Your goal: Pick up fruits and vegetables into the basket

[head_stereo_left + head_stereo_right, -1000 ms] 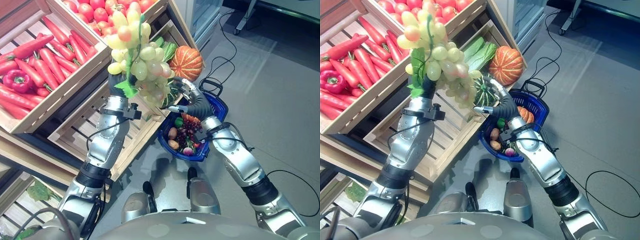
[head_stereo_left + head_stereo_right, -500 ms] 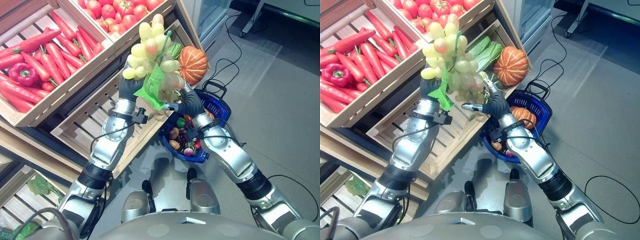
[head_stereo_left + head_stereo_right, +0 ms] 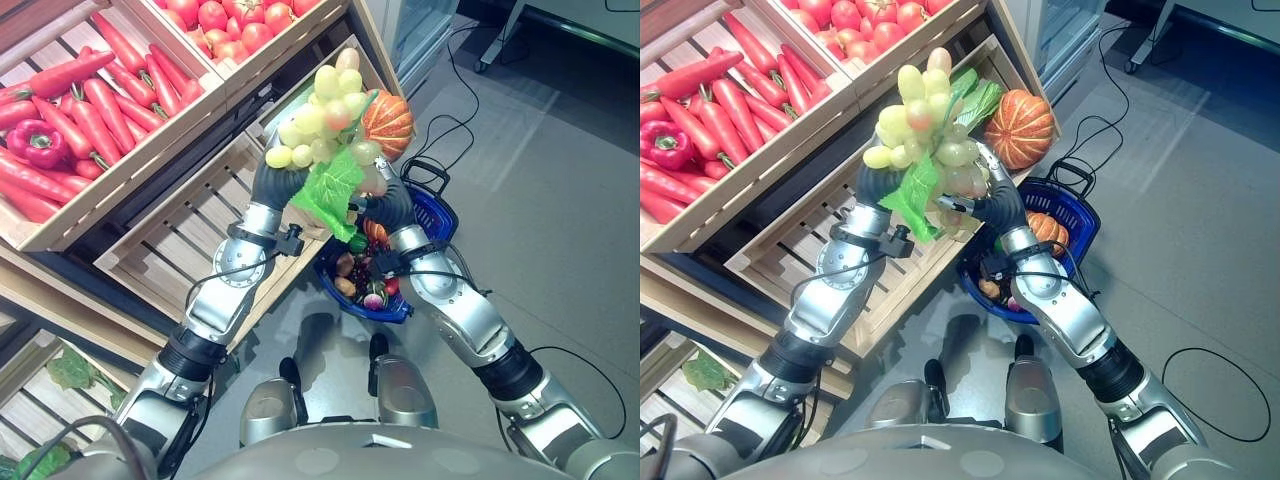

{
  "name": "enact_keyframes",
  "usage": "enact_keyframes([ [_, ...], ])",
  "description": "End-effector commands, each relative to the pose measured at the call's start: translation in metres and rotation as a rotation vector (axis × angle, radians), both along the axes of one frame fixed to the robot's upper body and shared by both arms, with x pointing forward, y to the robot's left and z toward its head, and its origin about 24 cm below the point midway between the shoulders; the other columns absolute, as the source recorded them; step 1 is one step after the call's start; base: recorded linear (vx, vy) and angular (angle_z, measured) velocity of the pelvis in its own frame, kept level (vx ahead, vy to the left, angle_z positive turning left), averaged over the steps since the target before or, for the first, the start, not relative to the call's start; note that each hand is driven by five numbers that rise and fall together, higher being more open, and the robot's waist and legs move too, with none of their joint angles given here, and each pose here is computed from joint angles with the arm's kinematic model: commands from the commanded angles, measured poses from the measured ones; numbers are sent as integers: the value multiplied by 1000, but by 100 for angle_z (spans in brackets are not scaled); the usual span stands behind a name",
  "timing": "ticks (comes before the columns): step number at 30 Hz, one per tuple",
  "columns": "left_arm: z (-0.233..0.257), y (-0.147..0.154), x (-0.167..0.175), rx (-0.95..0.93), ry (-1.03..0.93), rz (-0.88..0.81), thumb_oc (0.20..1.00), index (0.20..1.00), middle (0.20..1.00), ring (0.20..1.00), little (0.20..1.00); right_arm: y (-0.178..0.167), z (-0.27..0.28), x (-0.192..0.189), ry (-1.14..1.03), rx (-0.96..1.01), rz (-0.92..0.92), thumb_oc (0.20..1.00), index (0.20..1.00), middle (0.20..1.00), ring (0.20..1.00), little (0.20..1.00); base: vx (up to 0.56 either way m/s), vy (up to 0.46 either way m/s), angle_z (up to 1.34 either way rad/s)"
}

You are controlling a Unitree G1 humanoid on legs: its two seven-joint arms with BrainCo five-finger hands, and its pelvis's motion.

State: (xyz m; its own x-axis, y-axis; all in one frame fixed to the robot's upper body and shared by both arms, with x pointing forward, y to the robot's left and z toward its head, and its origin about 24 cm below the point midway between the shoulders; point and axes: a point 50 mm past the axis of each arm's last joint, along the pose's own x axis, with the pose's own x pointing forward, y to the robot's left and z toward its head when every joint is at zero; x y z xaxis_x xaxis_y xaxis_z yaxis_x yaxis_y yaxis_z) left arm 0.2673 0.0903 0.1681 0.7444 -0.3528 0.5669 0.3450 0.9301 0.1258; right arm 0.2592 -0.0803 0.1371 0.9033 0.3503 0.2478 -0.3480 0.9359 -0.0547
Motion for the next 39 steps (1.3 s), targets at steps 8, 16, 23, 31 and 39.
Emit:
enact_keyframes([
  [8,51,-29,-33,2,-306,-209,200,200,200,200,200,21,6,-2,22,71,70,1000,1000,1000,1000,1000,0,0,0],
  [16,56,-36,-36,36,-339,-260,200,200,200,200,200,30,-14,-1,138,7,143,1000,1000,1000,1000,1000,0,0,0],
  [23,57,-42,-37,45,-316,-331,200,200,200,200,200,38,-15,0,124,-25,200,749,749,749,749,749,0,0,0],
  [31,56,-49,-37,20,-255,-387,200,200,200,200,200,44,6,-3,11,61,237,200,200,200,200,200,0,0,0],
  [39,52,-51,-35,-20,-178,-362,200,200,200,200,200,40,47,-13,-221,152,203,200,200,200,200,200,-5,1,2],
])
